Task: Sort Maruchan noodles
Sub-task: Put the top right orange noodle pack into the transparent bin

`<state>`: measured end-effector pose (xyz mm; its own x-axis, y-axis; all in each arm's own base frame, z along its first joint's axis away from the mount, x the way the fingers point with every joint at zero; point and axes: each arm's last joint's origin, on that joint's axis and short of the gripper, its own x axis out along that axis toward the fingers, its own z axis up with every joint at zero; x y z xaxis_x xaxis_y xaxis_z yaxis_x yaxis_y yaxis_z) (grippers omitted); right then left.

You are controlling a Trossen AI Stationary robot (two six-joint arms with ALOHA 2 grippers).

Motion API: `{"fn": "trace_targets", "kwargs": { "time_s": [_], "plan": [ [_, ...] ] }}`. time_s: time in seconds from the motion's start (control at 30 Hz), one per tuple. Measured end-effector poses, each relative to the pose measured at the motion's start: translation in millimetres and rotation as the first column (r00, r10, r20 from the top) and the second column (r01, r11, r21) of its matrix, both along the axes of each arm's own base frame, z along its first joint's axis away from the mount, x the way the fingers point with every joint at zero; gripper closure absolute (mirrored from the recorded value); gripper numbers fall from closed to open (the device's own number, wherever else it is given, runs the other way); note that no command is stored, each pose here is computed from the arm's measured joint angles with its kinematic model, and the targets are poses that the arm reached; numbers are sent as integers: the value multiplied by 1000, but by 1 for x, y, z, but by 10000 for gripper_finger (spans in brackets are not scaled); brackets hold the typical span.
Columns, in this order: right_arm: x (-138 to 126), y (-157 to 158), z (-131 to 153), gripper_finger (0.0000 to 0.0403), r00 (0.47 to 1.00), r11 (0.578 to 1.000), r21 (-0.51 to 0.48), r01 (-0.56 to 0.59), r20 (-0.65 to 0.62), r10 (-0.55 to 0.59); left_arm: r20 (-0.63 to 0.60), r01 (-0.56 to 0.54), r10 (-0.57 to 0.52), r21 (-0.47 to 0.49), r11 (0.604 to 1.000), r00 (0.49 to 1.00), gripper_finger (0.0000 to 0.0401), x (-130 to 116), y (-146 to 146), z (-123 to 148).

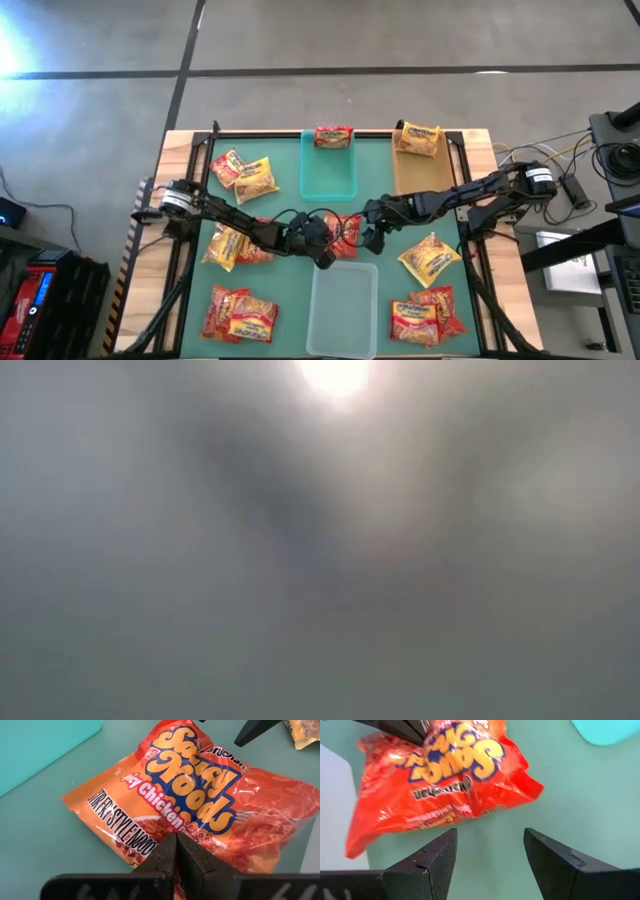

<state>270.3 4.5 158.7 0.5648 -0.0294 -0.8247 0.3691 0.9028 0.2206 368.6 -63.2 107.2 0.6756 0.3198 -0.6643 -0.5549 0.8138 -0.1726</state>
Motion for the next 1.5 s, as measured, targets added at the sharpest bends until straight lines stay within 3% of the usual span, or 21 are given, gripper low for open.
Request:
{"fn": "trace_targets", "kwargs": {
  "time_s": [0.1,0.27,0.37,0.47,0.6,0.77,0.83,1.0,1.1,1.23,1.5],
  "plan": [
    [1,-1,2,184,1000,998,58,21,3,-22,-2,5,-5,-16,1000,1000,401,0,0,0],
    [2,-12,1,184,998,948,314,60,-3,-62,-6,4,-5,-28,1000,1000,401,0,0,-1],
    [2,-18,0,184,993,929,355,107,2,-115,-10,10,-11,-37,999,1000,401,-1,0,-1],
    [4,-20,0,184,989,928,354,114,46,-139,-12,14,-15,-42,999,1000,401,-1,0,-2],
    [4,-23,-1,184,989,964,238,115,61,-133,-13,18,-18,-45,999,1000,401,-1,0,-2],
    [3,-23,-1,184,988,958,256,130,53,-148,-13,19,-20,-47,999,1000,401,-1,0,-2],
    [3,-24,0,184,986,947,290,139,50,-161,-9,19,-20,-48,999,1000,401,-1,0,-1],
    [2,-40,1,176,975,867,460,190,12,-220,-8,21,-22,-55,998,1000,401,0,-1,-1],
    [1,-43,0,160,967,838,498,224,-9,-254,-7,21,-21,-56,998,1000,401,0,-1,-1],
    [2,-42,1,129,960,824,510,247,-13,-280,-5,19,-19,-59,998,1000,401,0,-1,-1],
    [11,-36,0,85,927,845,444,297,79,-367,-1,19,-19,-60,998,1000,401,0,-1,-1]
  ]
}}
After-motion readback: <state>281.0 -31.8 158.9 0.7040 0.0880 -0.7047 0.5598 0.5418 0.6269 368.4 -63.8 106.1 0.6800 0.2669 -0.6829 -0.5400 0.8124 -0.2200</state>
